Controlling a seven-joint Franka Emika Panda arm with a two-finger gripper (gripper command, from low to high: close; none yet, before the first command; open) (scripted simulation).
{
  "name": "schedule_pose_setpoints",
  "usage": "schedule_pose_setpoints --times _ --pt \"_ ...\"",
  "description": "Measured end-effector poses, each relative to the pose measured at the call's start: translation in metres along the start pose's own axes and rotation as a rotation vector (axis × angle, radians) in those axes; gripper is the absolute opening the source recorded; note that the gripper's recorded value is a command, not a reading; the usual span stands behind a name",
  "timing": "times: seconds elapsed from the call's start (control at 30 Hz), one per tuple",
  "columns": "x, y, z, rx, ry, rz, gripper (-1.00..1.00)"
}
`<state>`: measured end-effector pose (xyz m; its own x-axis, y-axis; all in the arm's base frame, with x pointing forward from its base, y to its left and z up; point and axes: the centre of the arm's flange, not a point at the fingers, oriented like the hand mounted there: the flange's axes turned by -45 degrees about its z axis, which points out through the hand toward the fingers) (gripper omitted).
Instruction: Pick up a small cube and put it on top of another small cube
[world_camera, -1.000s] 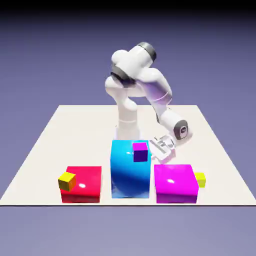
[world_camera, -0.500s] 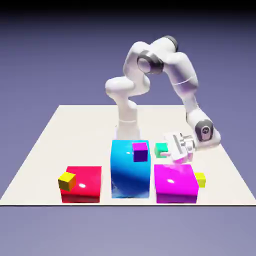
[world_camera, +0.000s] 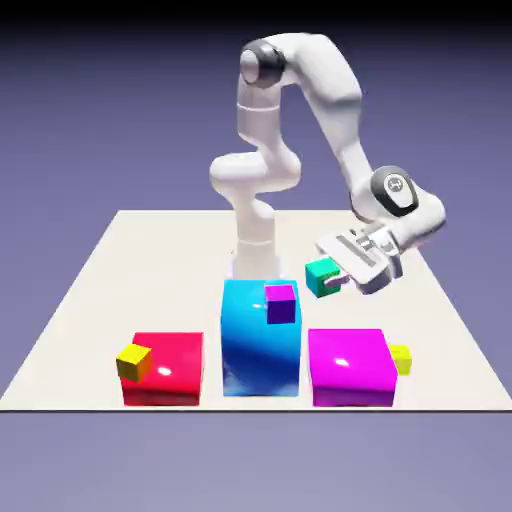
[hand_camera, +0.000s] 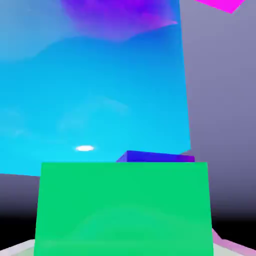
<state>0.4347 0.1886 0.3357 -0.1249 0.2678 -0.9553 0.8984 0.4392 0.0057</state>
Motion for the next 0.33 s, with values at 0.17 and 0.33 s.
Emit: schedule_pose_setpoints --times 0.17,0.33 --pt "0.001 0.000 0.032 -0.088 -0.049 -0.030 -1.00" --pt "-0.017 -0.005 0.035 -0.023 -0.050 -0.012 1.00"
